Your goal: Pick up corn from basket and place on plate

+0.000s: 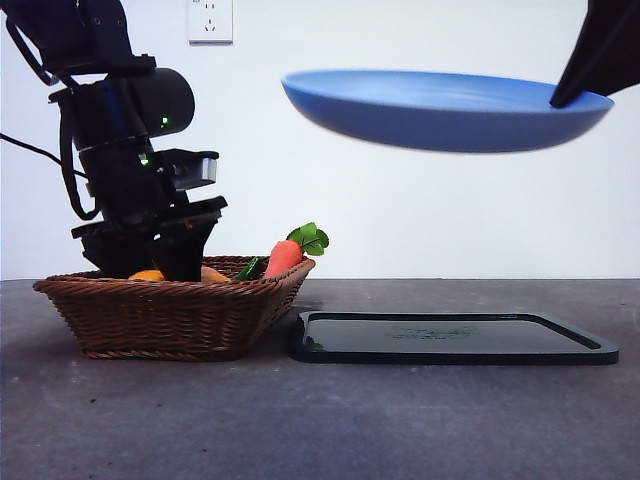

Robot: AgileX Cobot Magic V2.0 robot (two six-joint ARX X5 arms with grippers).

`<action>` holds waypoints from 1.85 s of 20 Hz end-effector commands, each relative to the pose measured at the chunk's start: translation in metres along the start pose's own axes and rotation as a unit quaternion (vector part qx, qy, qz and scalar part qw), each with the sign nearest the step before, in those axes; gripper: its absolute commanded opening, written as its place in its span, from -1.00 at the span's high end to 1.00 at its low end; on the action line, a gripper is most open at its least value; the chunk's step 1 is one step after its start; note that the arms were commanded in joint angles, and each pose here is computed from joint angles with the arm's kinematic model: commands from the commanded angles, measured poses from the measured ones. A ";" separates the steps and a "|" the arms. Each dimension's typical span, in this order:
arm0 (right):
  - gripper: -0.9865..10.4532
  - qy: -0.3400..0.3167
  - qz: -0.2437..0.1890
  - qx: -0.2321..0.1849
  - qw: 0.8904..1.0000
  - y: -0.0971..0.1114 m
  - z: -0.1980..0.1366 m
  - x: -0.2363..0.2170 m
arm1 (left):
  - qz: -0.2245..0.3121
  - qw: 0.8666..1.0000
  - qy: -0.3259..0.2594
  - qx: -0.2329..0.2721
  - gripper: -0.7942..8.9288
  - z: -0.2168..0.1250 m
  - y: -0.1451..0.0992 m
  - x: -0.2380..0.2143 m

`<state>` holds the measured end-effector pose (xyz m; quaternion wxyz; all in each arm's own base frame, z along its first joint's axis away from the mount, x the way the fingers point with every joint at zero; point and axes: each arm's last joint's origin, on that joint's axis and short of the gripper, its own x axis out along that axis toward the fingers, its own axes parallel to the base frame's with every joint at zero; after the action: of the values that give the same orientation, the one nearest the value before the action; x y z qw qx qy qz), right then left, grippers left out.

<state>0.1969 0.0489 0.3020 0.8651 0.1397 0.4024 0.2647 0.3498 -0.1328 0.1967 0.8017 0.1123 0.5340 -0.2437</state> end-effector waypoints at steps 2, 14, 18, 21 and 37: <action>0.82 0.035 -0.004 0.015 0.999 -0.007 0.004 0.016 | -0.001 0.997 -0.072 0.003 0.47 0.022 -0.005 -0.045; 0.82 0.177 -0.020 0.122 0.976 -0.056 -0.004 0.099 | -0.189 0.967 -0.115 0.127 0.47 0.027 -0.107 -0.082; 0.82 0.176 -0.020 0.123 0.976 -0.056 -0.004 0.099 | -0.211 0.961 -0.076 0.160 0.47 0.024 -0.139 -0.053; 0.82 0.176 -0.020 0.122 0.977 -0.056 -0.004 0.099 | -0.220 0.957 -0.055 0.181 0.47 0.020 -0.155 -0.039; 0.82 0.175 -0.018 0.110 0.978 -0.056 -0.003 0.099 | -0.225 0.957 0.011 0.183 0.13 0.012 -0.167 0.002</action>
<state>0.2616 0.0576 0.2098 0.7609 0.1822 0.5847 0.2144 0.2750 -0.2752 0.2147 0.6902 0.1371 0.5007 -0.5042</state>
